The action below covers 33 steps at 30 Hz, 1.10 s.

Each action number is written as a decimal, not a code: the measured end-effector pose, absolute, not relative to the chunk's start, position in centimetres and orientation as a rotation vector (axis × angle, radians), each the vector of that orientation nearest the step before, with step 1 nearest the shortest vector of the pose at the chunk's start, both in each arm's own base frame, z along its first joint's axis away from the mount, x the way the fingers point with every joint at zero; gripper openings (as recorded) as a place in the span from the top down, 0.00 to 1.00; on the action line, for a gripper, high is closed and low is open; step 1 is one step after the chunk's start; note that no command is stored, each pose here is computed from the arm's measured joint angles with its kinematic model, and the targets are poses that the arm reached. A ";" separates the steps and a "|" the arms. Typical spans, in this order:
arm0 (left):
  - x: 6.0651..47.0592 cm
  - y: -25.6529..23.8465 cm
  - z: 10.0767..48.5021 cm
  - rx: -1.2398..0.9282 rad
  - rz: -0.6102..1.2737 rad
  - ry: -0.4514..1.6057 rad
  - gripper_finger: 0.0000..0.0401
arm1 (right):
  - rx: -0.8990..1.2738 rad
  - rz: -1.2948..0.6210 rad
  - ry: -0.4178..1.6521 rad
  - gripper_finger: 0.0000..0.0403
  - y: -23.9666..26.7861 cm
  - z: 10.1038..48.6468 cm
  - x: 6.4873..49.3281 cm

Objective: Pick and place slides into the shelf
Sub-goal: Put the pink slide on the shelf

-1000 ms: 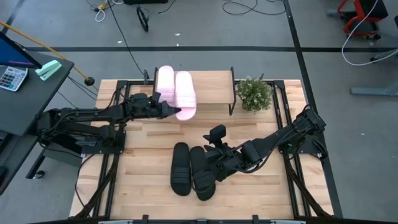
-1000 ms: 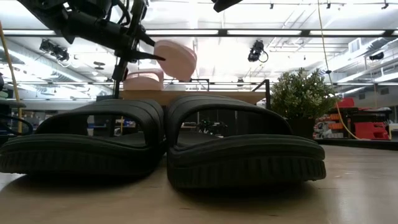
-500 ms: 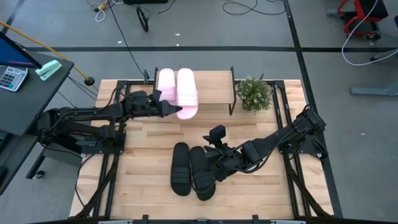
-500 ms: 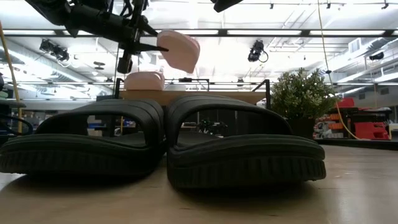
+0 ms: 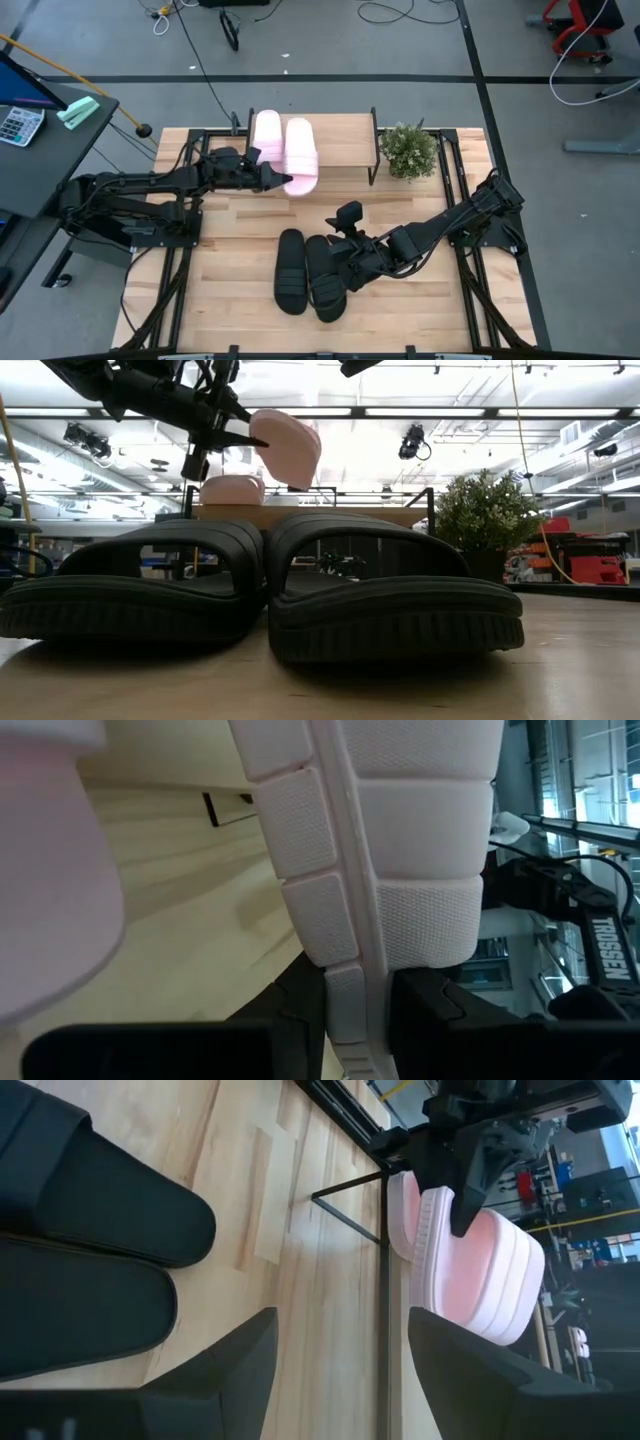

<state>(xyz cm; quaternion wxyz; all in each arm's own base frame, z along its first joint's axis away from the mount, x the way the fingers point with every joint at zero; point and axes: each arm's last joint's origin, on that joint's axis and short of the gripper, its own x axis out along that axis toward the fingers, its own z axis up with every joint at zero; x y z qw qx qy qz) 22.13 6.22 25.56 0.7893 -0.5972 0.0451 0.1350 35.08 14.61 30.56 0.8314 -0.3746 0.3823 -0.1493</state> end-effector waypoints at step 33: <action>22.6 6.5 24.7 -1.362 0.359 0.097 0.78 | -0.757 -0.307 0.801 0.43 14.6 30.6 35.2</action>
